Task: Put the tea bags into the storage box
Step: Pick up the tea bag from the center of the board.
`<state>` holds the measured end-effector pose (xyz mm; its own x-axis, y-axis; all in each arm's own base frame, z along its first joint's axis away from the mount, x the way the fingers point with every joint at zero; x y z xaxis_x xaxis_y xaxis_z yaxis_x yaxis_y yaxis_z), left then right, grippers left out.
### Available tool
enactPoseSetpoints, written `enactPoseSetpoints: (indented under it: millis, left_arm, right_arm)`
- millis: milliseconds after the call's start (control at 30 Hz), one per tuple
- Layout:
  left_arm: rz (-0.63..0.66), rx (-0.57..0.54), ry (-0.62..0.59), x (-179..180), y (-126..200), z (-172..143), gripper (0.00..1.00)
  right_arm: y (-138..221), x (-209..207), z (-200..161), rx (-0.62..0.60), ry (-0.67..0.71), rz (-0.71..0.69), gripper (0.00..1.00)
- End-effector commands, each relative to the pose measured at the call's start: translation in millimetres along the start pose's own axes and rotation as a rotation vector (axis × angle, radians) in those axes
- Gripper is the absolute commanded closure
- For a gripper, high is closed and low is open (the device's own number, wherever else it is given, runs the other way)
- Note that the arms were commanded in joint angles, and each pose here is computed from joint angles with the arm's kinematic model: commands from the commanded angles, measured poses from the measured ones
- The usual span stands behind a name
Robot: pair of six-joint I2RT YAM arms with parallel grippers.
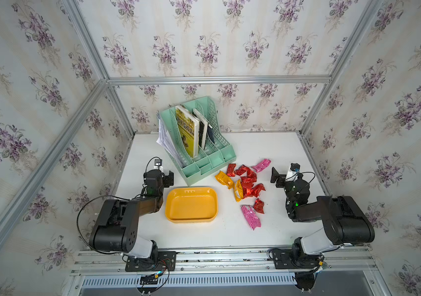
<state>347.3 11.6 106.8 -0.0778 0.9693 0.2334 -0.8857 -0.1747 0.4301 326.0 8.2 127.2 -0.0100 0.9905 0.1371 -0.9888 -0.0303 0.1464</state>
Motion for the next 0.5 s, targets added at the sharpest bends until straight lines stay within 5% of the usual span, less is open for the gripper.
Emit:
enactPoseSetpoints:
  millis: [0, 467]
  left_arm:
    - [0.003, -0.028, 0.003, 1.1, 0.7, 6.5, 0.01]
    - [0.002, -0.028, 0.003, 0.7, 0.4, 6.5, 0.02]
  right_arm:
    - [0.1, 0.7, 2.1, -0.009, -0.003, 0.003, 0.00]
    - [-0.6, 0.7, 2.7, -0.010, -0.003, 0.002, 0.00]
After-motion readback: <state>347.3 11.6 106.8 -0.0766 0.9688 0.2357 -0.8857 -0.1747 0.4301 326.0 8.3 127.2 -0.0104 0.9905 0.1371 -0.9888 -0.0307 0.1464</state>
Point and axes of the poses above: each gripper's point midway between its finger pads, its own y axis back along the fingers, its own x axis along the line the jaws close on, z = x × y, the point moved 5 cm from there along y, back along the fingers, and after that the axes turned 5 degrees about -y, right-handed, at the moved point
